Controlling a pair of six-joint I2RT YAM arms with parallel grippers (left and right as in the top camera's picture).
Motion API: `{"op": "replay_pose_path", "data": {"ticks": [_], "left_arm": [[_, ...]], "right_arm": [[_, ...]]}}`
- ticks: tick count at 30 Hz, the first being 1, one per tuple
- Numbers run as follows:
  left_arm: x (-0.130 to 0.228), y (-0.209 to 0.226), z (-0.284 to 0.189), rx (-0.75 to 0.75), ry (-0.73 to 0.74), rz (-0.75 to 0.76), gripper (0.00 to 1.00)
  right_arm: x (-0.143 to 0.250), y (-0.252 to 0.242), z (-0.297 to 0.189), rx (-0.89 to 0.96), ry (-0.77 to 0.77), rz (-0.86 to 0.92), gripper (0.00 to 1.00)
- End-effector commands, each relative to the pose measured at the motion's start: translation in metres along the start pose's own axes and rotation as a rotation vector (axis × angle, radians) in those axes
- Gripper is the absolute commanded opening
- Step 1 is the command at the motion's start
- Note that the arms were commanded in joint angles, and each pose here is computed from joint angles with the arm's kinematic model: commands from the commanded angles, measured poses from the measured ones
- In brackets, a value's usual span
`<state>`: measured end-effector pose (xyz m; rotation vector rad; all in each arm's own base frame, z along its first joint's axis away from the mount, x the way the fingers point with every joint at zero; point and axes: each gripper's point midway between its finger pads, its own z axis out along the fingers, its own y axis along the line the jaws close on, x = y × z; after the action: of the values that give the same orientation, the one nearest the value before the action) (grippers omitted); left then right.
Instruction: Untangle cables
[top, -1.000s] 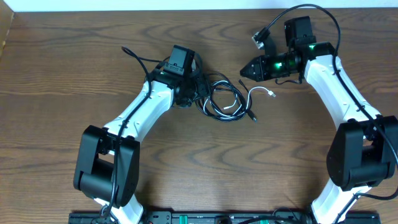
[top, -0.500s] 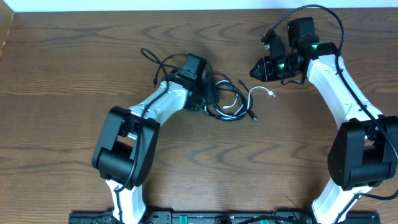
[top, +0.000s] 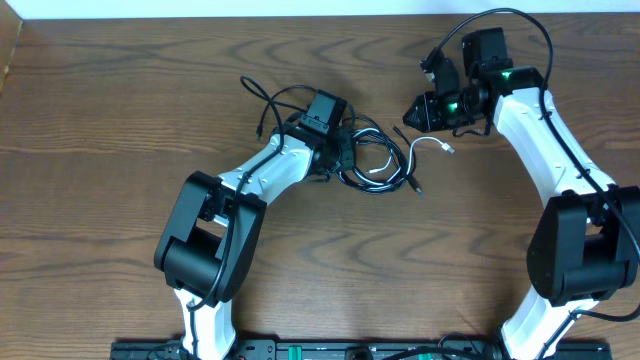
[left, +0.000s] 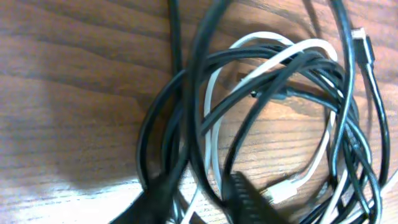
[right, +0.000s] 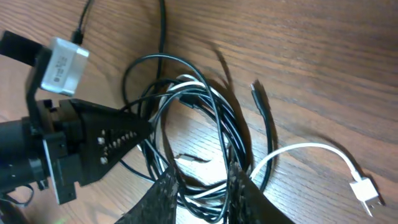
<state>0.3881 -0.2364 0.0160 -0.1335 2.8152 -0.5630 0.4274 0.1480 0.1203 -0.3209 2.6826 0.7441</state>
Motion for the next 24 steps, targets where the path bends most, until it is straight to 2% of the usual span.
{"op": "replay_pose_path", "data": {"ticks": [1, 4, 14, 18, 24], "left_arm": [[0.004, 0.006, 0.005, -0.003, 0.021, 0.01, 0.13], [0.001, -0.004, -0.006, 0.063, 0.027, 0.036, 0.08], [-0.017, -0.054, -0.092, 0.355, -0.023, 0.107, 0.07], [-0.02, -0.068, -0.12, 0.409, -0.064, 0.135, 0.08], [-0.024, -0.073, -0.138, 0.431, -0.096, 0.117, 0.08]], "right_arm": [[0.001, -0.002, -0.004, 0.029, 0.0, 0.0, 0.24], [0.002, -0.001, -0.004, 0.028, 0.006, -0.005, 0.25], [0.005, 0.013, 0.002, 0.015, 0.023, -0.042, 0.24], [0.008, 0.025, 0.006, -0.017, 0.033, -0.092, 0.21], [0.01, 0.059, 0.004, -0.205, 0.03, -0.173, 0.2]]}}
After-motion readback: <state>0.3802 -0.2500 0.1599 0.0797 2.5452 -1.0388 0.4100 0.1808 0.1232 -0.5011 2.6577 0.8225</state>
